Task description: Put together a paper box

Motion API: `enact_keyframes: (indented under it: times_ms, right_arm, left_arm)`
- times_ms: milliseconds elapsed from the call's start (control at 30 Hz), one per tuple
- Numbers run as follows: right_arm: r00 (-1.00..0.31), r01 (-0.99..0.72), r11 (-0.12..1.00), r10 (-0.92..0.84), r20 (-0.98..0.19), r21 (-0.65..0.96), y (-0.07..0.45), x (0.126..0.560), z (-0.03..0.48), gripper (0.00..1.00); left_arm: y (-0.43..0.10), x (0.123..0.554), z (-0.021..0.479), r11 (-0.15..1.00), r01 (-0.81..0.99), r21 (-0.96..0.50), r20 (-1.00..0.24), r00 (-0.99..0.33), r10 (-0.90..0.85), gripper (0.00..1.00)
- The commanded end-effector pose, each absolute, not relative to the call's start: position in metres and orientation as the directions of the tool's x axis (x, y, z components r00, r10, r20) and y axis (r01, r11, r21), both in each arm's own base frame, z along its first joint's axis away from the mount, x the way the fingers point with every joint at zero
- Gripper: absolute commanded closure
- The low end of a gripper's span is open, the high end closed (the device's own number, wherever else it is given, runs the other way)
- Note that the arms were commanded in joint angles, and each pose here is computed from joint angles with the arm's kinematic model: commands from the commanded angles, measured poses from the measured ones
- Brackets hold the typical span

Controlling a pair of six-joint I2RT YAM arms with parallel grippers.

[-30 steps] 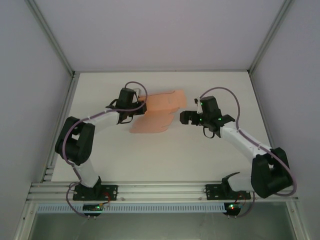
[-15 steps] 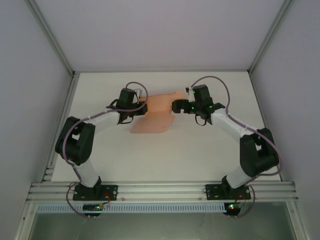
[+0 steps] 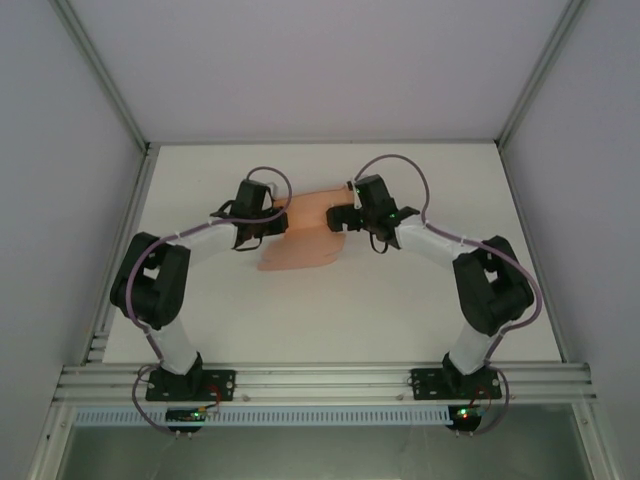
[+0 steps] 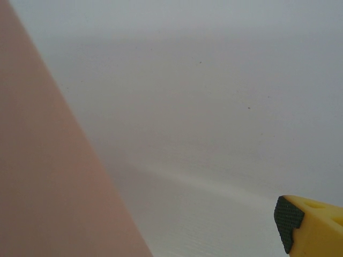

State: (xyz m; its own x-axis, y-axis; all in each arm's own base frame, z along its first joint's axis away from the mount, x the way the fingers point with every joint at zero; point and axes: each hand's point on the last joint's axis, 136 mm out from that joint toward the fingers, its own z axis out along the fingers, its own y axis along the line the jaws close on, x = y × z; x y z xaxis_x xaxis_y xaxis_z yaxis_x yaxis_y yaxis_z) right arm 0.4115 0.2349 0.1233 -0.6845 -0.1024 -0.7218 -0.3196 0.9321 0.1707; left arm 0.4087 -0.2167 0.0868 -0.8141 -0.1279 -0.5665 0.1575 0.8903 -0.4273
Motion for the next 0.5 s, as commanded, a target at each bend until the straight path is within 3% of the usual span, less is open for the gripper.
enact_keyframes:
  times_ms: [0, 167, 467]
  right_arm:
    - [-0.659, -0.327, 0.929, -0.093, -0.746, 0.173, 0.223, 0.401, 0.139, 0.01]
    - [-0.630, -0.358, 0.886, 0.003, -0.777, 0.294, 0.197, 0.384, 0.178, 0.01]
    - [-0.523, -0.363, 0.882, 0.074, -0.849, 0.301, 0.175, 0.394, 0.236, 0.01]
  left_arm:
    - [-0.242, 0.408, 0.112, 0.838, 0.255, -0.483, -0.611, -0.784, -0.113, 1.00]
    - [-0.237, 0.405, 0.104, 0.853, 0.250, -0.458, -0.608, -0.788, -0.095, 1.00]
    - [-0.241, 0.401, 0.097, 0.842, 0.265, -0.470, -0.591, -0.803, -0.078, 1.00]
